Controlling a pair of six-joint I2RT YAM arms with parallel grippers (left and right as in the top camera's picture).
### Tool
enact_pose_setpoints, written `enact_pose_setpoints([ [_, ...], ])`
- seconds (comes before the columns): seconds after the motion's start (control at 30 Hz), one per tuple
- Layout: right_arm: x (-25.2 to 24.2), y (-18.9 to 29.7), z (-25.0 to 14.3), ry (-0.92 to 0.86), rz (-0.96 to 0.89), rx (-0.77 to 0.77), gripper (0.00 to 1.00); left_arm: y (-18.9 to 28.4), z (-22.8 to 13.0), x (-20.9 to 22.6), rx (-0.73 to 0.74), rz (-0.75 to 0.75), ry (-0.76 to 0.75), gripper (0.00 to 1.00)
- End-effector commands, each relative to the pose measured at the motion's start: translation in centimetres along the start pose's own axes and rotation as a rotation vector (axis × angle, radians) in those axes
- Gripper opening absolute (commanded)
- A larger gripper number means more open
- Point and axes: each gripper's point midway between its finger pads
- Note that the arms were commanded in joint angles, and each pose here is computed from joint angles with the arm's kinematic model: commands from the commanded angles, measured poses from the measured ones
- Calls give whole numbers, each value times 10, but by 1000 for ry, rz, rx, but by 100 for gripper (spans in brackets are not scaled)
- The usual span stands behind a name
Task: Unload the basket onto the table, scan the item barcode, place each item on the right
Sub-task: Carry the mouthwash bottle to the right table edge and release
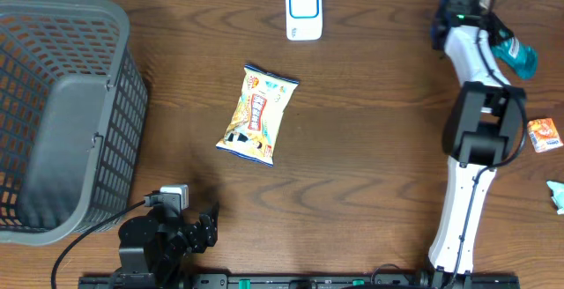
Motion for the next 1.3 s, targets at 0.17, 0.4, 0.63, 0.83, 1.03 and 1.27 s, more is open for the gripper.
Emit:
enact_pose_setpoints([
  [0.17, -3, -38, -25, -316, 209, 38, 34, 1, -2, -2, 7, -9, 8, 80],
  [0.4, -12, -63, -52, -341, 215, 113, 68, 1, -2, -2, 7, -10, 8, 81],
  [0.63, -8, -55, -53, -409, 281, 132, 86, 1, -2, -2, 7, -9, 8, 80],
  [0.83, -8, -16, -34, -496, 487, 100, 99, 1, -2, -2, 7, -9, 8, 80],
  [1.03, 6, 111, 14, -514, 1087, -99, 99, 1, -2, -2, 7, -9, 8, 80],
  [1.27, 8, 314, 25, -436, 1880, -192, 99, 1, -2, -2, 7, -9, 8, 81],
])
Point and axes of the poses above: each gripper's point midway between its finger pads, its own y axis back along the fingers, its own x axis along the line the jaws close on, z = x × y, and after that the axes turned 7 degrees about y, right-handed
